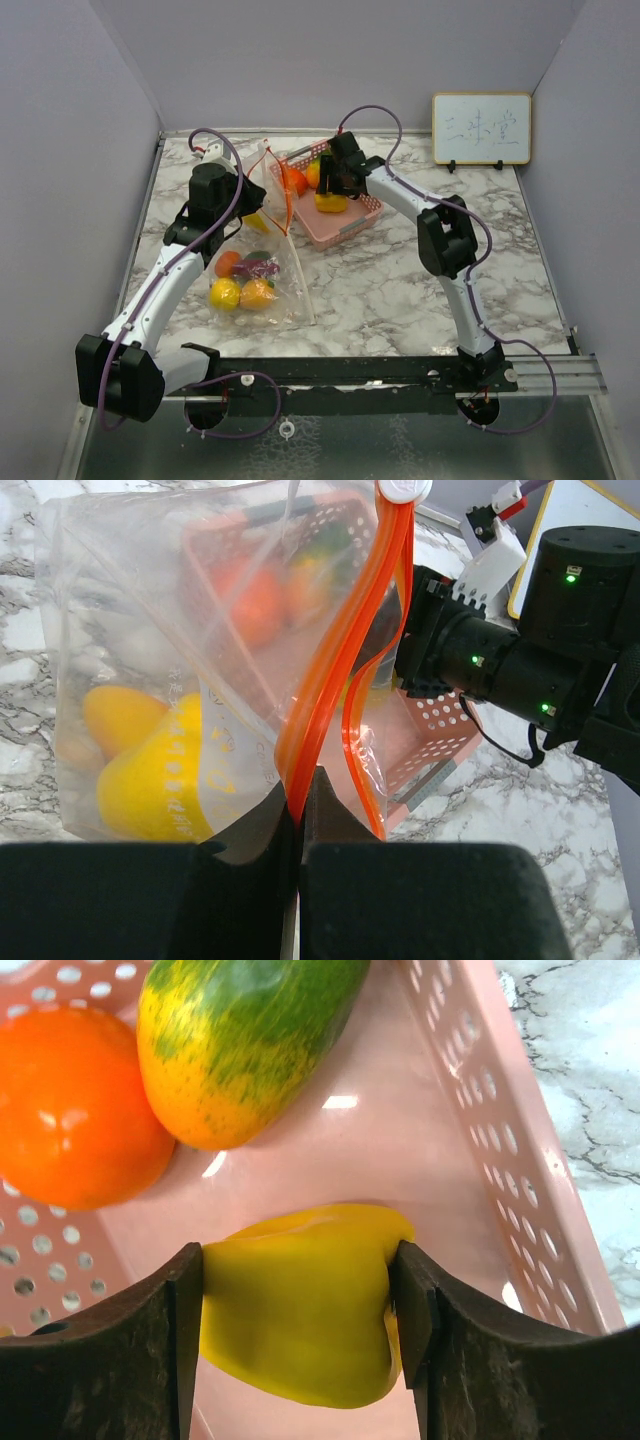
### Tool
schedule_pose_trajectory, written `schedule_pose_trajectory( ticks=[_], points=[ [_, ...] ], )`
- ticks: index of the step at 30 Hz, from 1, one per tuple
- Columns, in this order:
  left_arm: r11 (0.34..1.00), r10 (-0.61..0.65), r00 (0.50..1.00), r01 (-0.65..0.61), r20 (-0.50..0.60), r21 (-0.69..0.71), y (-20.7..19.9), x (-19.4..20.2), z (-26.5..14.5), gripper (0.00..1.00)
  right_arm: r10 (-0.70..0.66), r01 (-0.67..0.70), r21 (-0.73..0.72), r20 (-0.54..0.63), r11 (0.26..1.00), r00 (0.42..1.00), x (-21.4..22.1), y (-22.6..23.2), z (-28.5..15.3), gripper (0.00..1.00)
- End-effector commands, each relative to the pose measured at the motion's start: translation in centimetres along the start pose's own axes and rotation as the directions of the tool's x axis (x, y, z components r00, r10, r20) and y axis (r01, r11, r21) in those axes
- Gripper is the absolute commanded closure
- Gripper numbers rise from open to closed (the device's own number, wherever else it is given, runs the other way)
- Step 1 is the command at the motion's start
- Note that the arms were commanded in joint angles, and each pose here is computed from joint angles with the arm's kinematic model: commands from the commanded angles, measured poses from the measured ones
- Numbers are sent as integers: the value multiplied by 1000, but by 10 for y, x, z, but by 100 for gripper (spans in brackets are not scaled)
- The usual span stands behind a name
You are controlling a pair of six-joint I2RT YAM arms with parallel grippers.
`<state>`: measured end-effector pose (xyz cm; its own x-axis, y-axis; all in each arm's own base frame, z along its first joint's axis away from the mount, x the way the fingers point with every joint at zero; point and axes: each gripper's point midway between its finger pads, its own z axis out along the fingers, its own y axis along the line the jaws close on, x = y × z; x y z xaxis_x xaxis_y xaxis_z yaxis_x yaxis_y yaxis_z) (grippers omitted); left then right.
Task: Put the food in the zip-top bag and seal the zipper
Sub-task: Pick up the fake vegetable from the bin.
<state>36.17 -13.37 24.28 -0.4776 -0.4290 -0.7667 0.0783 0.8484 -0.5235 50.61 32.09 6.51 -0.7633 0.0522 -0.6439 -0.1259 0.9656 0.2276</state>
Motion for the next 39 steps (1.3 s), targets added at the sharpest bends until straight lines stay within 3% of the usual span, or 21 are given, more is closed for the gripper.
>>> schedule_pose_trajectory(
  ticks=[1, 7, 12, 14, 15, 19, 24, 31, 39],
  points=[
    [999, 9, 1000, -10, 27, 36, -10, -13, -3, 100, -38, 37, -47, -5, 998, 999, -2, 6, -25, 56],
    [999, 1, 1000, -1, 13, 32, -8, -7, -1, 100, -44, 61, -128, 131, 990, 990, -46, 24, -78, 65],
    [999, -10, 1000, 10, 2, 39, -8, -3, 0, 100, -40, 83, -214, 197, 973, 979, -62, 37, -116, 64],
    [999, -12, 1000, 12, -2, 41, -7, -1, 0, 100, -55, 95, -217, 186, 972, 981, -59, 37, -121, 47],
    [999, -13, 1000, 13, -6, 41, -7, 0, 0, 100, -55, 88, -203, 164, 975, 985, -54, 33, -121, 32],
    [999, -17, 1000, 17, -12, 51, -9, 2, 0, 100, -5, 8, -97, 29, 995, 1000, -29, 15, -109, 0],
    [995, -9, 999, 12, -32, 95, -17, 4, 3, 100, 91, -90, 13, -131, 996, 987, -3, 7, -84, 0],
    [990, 20, 998, -11, -56, 141, -24, 7, 2, 100, 200, -185, 107, -147, 977, 969, 15, -6, -72, 0],
    [989, 42, 997, -32, -69, 147, -23, 11, 1, 100, 193, -166, 136, -217, 977, 957, 47, -5, -48, 0]
  ],
)
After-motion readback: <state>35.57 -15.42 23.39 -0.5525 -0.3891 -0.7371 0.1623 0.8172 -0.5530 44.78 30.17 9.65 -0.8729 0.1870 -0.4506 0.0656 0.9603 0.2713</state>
